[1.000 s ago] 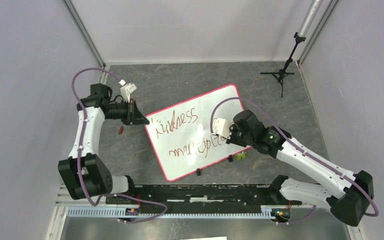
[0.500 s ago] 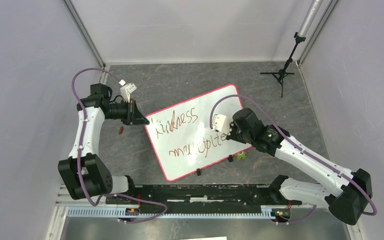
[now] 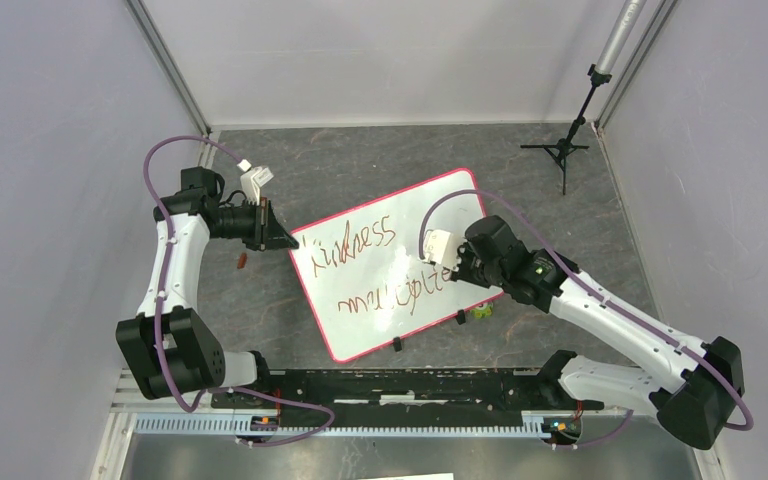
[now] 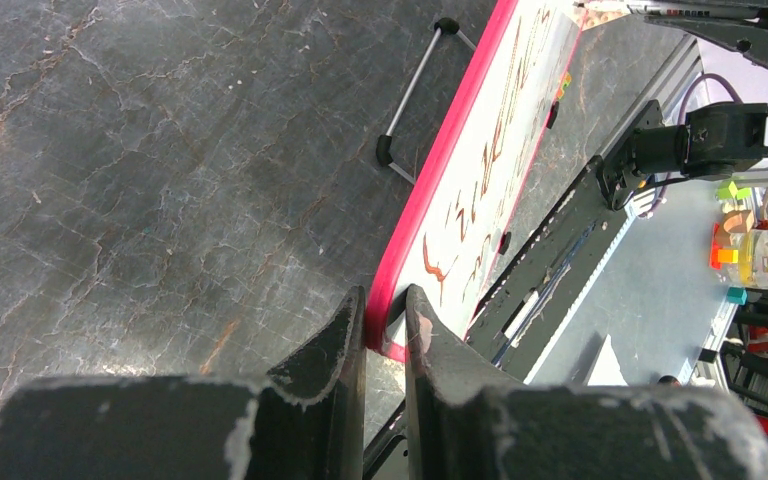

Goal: Write a sentence on the whiteboard
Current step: Write a sentence on the whiteboard, then pick up the pen cap from the center of the board.

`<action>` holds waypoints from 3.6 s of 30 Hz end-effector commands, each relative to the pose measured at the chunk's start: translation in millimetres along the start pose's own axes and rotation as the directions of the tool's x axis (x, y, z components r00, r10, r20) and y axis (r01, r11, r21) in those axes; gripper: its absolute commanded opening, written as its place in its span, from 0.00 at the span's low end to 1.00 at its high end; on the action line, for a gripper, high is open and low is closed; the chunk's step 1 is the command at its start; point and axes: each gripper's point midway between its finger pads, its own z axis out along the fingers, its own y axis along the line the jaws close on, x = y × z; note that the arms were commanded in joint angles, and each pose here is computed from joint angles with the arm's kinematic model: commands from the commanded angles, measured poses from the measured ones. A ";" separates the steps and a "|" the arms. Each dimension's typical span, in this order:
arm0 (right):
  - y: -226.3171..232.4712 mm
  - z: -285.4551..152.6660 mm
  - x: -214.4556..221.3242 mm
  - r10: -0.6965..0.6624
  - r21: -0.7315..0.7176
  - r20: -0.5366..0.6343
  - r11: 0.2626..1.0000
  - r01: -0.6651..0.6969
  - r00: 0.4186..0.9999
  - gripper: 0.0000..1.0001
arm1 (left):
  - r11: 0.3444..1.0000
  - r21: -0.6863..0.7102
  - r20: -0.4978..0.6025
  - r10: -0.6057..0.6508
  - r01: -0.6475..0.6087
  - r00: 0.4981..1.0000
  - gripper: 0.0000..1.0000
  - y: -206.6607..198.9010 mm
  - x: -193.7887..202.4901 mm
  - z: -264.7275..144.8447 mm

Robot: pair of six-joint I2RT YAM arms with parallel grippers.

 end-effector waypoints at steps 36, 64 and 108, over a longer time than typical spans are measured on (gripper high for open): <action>6.4 -16.2 -20.6 -0.004 -0.087 0.069 0.996 0.010 0.998 0.00 | 0.997 -0.071 -0.049 0.010 -0.013 0.999 0.07 12.6 7.9 3.3; 9.7 -6.1 27.8 -0.103 -0.075 -0.108 0.993 0.096 0.989 0.00 | 0.997 -0.078 -0.052 0.012 -0.016 0.999 0.12 13.2 8.5 2.8; -97.4 -48.5 -125.2 0.381 -0.204 0.442 0.924 -0.323 0.812 0.00 | 0.785 -0.620 -0.172 -0.128 -0.007 0.977 0.58 248.0 63.0 -57.8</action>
